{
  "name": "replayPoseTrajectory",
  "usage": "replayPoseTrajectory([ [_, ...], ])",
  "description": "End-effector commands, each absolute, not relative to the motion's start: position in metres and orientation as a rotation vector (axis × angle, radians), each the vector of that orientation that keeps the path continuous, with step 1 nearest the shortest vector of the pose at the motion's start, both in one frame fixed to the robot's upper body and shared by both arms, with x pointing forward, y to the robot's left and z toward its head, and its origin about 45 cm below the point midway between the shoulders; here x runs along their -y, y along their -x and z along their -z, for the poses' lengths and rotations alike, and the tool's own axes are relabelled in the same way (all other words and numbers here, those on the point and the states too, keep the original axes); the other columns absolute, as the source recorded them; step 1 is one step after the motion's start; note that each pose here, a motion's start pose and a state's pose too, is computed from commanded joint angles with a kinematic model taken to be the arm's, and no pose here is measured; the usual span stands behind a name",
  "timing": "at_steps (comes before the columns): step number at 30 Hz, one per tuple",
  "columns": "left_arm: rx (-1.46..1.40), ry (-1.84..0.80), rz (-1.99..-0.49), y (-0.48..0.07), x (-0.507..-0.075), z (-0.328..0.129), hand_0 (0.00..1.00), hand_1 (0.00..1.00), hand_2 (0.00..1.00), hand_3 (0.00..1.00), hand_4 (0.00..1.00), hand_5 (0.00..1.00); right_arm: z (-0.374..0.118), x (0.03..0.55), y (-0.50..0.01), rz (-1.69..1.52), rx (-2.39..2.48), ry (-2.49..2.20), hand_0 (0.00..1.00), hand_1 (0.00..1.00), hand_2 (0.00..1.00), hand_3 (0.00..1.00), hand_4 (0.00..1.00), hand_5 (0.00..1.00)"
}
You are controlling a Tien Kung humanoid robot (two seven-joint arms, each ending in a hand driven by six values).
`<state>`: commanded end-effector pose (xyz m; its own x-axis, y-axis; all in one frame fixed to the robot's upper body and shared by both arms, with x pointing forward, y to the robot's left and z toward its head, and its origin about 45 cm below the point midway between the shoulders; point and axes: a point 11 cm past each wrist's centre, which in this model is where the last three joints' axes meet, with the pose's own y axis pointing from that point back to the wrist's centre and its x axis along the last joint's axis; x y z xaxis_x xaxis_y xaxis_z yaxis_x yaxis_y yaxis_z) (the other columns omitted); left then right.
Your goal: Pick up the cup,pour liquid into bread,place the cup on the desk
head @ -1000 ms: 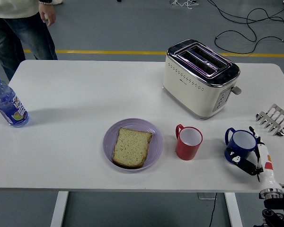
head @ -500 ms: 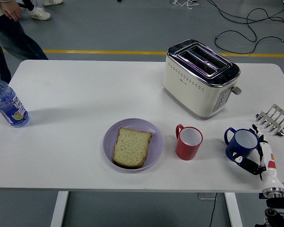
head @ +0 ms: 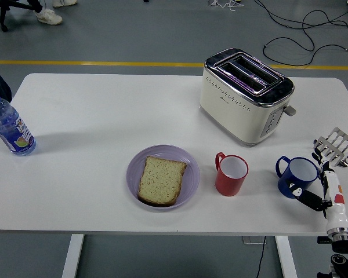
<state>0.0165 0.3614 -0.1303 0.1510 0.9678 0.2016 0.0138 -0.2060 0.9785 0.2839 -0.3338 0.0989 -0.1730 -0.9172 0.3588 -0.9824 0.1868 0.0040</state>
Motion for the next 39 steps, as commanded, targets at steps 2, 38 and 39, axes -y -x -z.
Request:
replayPoseTrajectory([
  [2, -1.014, -1.448, -1.230, -0.017, -0.361, 0.130, 0.658, 0.700, 0.723, 0.620, 0.365, 0.924, -0.105, 0.332, -0.284, -0.351, 2.192, -1.823, 0.885, 0.827, 0.955, 0.998, 0.886, 0.002],
  [38, -0.976, -1.460, -1.228, -0.030, -0.366, 0.128, 0.656, 0.700, 0.723, 0.620, 0.366, 0.923, -0.239, 0.339, -0.297, -0.312, 2.676, -1.892, 0.850, 0.791, 0.897, 0.901, 0.741, 0.033],
  [39, -0.977, -1.458, -1.230, -0.030, -0.366, 0.128, 0.657, 0.701, 0.723, 0.619, 0.365, 0.925, -0.241, 0.340, -0.297, -0.288, 2.694, -1.898, 0.823, 0.773, 0.861, 0.867, 0.715, 0.050],
])
